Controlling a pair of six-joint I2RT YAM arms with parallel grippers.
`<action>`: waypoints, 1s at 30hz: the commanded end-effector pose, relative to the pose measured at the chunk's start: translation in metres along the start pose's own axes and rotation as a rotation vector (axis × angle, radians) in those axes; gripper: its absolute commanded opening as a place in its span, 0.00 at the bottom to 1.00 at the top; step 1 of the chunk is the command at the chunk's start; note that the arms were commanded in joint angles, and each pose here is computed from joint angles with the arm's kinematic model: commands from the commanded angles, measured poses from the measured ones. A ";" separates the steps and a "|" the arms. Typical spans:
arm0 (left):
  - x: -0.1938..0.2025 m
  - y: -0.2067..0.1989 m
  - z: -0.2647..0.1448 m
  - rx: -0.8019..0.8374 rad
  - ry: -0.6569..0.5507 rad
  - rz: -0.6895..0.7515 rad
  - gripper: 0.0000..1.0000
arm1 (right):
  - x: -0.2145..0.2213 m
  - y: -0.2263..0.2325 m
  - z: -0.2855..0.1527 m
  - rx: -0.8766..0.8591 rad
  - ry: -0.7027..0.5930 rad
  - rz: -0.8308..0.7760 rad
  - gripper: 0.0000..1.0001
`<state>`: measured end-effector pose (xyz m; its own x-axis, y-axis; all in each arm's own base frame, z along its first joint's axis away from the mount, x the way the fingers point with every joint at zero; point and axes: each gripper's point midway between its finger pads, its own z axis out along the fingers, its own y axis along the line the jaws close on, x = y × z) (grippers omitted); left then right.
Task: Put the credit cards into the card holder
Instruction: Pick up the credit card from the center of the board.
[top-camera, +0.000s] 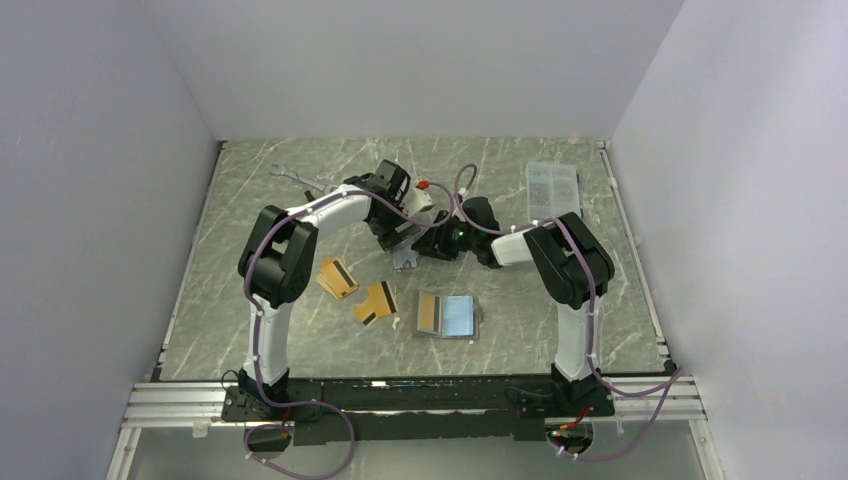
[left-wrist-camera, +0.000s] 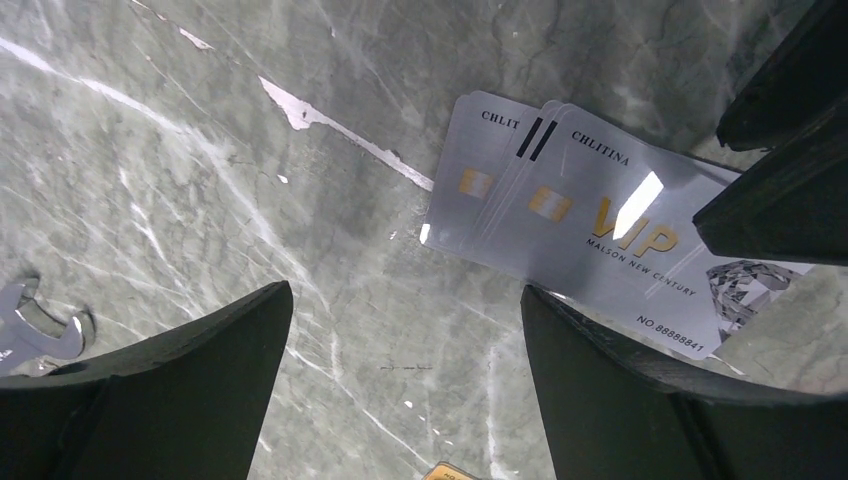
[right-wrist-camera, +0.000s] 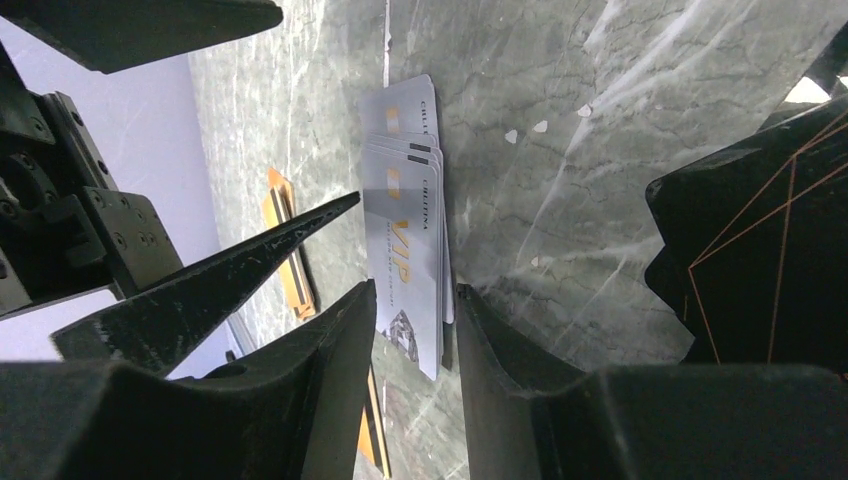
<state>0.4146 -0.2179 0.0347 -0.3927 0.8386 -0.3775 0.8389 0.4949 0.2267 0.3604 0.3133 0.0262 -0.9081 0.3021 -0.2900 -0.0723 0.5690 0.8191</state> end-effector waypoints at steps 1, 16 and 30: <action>-0.020 0.004 -0.010 -0.004 -0.046 0.003 0.91 | 0.038 -0.054 0.000 0.154 0.082 0.075 0.39; -0.020 -0.002 -0.006 0.014 -0.040 0.023 0.91 | 0.039 -0.060 0.001 0.174 0.083 0.079 0.36; -0.025 -0.006 0.004 0.028 -0.041 0.039 0.90 | 0.045 -0.066 0.006 0.165 0.098 0.108 0.36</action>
<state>0.4128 -0.2310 0.0360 -0.3695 0.8442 -0.3883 0.8578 0.4706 0.2069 0.3600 0.3176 0.0237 -0.9117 0.3148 -0.2639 -0.0624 0.5290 0.8463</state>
